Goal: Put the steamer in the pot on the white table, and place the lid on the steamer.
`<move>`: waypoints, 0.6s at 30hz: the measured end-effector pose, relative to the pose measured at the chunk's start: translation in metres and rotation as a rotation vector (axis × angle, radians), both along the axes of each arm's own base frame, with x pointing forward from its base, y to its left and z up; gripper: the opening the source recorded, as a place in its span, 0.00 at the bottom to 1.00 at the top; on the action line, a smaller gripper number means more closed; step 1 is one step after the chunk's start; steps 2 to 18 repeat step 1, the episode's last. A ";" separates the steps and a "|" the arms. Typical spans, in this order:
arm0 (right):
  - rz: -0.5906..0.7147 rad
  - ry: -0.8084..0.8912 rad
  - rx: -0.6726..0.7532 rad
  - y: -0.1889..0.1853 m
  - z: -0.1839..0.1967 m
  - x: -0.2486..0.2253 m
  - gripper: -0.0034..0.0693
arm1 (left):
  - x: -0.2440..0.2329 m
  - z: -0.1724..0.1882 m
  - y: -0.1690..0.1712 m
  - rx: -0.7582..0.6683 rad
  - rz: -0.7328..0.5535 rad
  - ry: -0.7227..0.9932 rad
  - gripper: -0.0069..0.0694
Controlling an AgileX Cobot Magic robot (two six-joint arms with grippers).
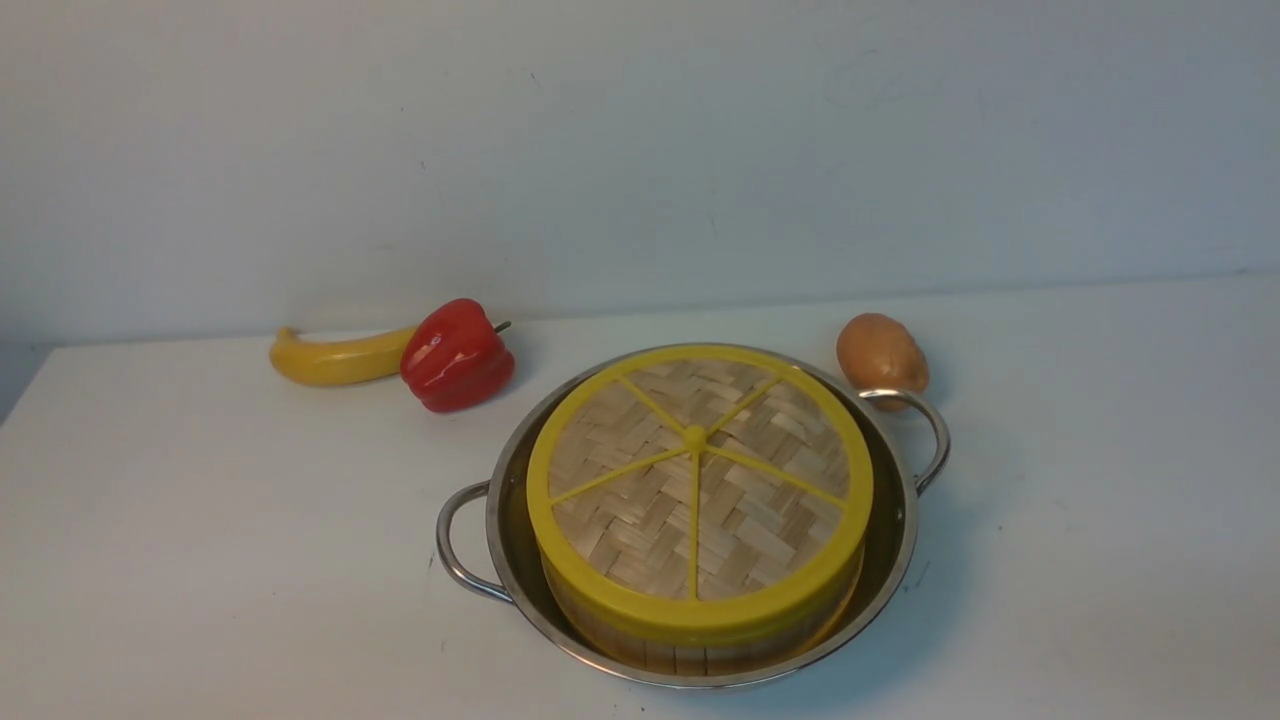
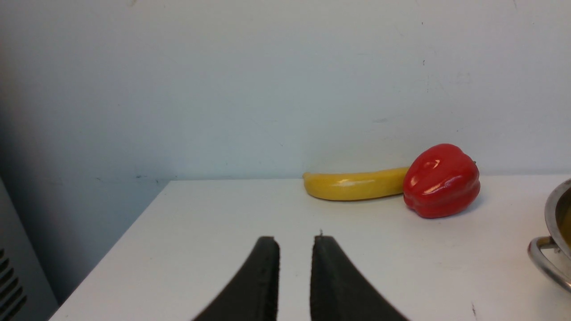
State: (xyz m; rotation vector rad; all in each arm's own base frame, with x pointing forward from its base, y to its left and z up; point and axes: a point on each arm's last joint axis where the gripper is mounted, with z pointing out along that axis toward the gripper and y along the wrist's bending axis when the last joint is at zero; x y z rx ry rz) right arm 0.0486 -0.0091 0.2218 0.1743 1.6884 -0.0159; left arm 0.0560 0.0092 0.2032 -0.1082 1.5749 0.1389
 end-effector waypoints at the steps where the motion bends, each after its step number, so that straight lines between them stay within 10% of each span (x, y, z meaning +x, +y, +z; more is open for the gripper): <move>1: 0.000 0.000 0.000 0.000 0.000 0.000 0.38 | 0.000 0.000 0.000 0.000 0.000 0.000 0.23; 18: 0.000 0.000 0.000 0.000 0.000 0.000 0.38 | 0.000 0.000 0.000 0.000 0.000 0.000 0.23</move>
